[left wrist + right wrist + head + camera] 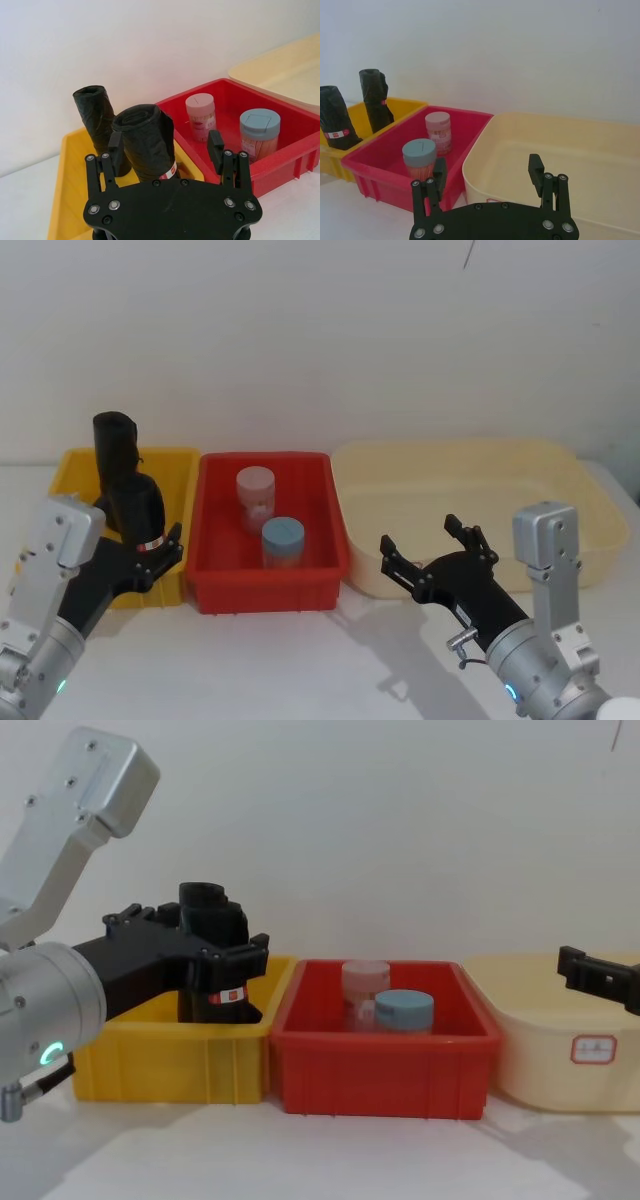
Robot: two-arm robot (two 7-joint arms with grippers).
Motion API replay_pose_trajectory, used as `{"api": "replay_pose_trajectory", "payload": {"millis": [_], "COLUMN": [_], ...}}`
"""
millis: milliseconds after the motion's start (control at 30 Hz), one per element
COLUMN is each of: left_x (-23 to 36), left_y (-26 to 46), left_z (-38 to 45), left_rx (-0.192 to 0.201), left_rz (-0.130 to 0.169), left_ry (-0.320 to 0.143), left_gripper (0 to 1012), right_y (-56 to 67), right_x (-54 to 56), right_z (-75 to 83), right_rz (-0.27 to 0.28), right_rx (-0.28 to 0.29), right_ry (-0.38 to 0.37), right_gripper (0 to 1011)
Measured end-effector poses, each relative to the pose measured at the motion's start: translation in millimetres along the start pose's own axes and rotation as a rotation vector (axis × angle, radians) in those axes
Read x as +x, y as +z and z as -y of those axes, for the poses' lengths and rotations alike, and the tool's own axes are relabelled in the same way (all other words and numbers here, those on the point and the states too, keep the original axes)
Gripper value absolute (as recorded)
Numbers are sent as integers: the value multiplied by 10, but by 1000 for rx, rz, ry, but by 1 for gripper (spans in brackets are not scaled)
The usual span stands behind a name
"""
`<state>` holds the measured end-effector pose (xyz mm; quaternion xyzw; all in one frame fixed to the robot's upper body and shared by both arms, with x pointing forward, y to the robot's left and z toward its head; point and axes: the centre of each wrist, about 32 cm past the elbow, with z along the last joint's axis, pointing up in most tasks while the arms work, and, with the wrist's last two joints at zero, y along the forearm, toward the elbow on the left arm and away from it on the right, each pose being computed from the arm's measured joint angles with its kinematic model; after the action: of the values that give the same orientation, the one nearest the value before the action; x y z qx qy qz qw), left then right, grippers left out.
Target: Pick up the garbage bag with the one hand and transfer it to the other hand.
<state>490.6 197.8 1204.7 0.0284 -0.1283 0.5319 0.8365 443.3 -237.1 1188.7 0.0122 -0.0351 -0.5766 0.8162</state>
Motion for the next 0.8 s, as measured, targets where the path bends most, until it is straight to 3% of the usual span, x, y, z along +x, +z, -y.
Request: {"api": "replay_pose_trajectory", "payload": {"millis": [467, 800], "left_x": [-28, 0], "left_y": [18, -49], "left_z": [-110, -135], "left_rx": [-3, 10], "left_rz": [2, -22], "left_ry": [42, 69], "left_gripper": [1001, 1001], "right_y": [0, 0], "right_x": [0, 0], "right_z": [0, 0], "right_rz": [0, 0], "right_rx": [0, 0], "right_ry": [0, 0], "right_gripper": [1001, 1002]}}
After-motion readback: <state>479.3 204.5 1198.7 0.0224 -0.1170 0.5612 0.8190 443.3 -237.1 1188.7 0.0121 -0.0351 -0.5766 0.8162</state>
